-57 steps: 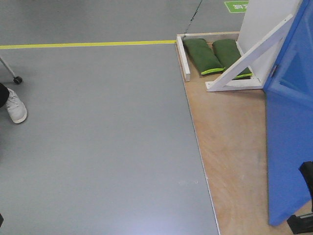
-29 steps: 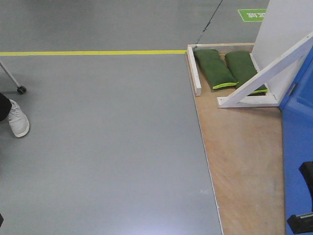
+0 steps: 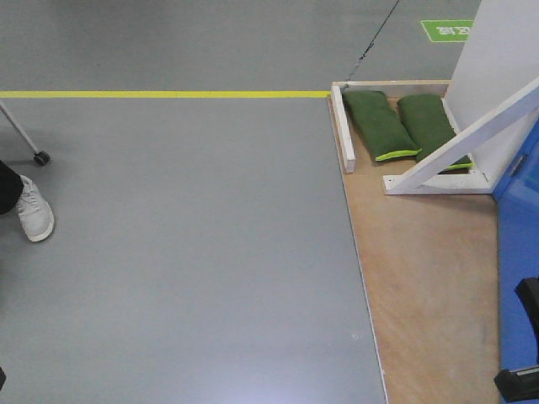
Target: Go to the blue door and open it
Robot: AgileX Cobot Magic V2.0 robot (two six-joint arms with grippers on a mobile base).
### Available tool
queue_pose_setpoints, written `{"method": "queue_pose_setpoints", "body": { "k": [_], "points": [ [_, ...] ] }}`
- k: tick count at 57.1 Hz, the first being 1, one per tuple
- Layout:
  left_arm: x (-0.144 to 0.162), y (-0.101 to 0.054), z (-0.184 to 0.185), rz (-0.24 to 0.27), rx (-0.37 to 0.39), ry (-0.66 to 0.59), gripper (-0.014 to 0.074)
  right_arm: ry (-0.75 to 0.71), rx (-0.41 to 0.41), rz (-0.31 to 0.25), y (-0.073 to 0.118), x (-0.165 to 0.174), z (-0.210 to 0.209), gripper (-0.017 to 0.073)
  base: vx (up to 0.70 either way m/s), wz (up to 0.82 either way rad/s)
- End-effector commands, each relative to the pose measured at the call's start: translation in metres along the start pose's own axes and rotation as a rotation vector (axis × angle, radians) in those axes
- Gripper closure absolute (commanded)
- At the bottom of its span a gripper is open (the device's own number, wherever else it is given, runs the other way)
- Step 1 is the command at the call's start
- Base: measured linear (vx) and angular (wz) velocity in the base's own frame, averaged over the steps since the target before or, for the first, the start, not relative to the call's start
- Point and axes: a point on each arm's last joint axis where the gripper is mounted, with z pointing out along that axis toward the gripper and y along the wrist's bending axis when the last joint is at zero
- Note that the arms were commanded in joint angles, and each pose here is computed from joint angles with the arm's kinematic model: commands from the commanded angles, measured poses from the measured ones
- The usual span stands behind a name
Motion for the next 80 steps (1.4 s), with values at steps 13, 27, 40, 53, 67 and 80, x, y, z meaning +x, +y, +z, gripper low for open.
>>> {"method": "queue_pose_setpoints", "body": {
  "k": [13, 27, 40, 53, 67, 80],
  "points": [
    [-0.017, 0.000, -0.004, -0.008, 0.007, -0.122, 0.0521, -0.098, 0.009, -0.008, -0.001, -0.008, -0.001, 0.0547, 0.01, 0.00],
    [-0.017, 0.000, -0.004, -0.008, 0.007, -0.122, 0.0521, -0.093, 0.003, -0.019, 0.000, -0.032, -0.009, 0.0547, 0.00, 0.00],
    [-0.017, 0.000, -0.004, -0.008, 0.007, -0.122, 0.0521, -0.140, -0.024, -0.003, 0.002, -0.134, -0.039, 0.0547, 0.00, 0.00],
    [-0.017, 0.000, -0.004, -0.008, 0.007, -0.122, 0.0521, -0.288, -0.027, 0.002, 0.001, -0.257, -0.040, 0.0547, 0.00, 0.00],
    [-0.017, 0.000, -0.004, -0.008, 0.007, -0.122, 0.0521, -0.499, -0.009, 0.003, -0.001, -0.329, -0.027, 0.0547, 0.00, 0.00],
    [-0.017, 0.000, -0.004, -0.008, 0.007, -0.122, 0.0521, -0.617, 0.051, 0.000, -0.006, -0.340, -0.018, 0.0547, 0.00, 0.00]
  ]
}}
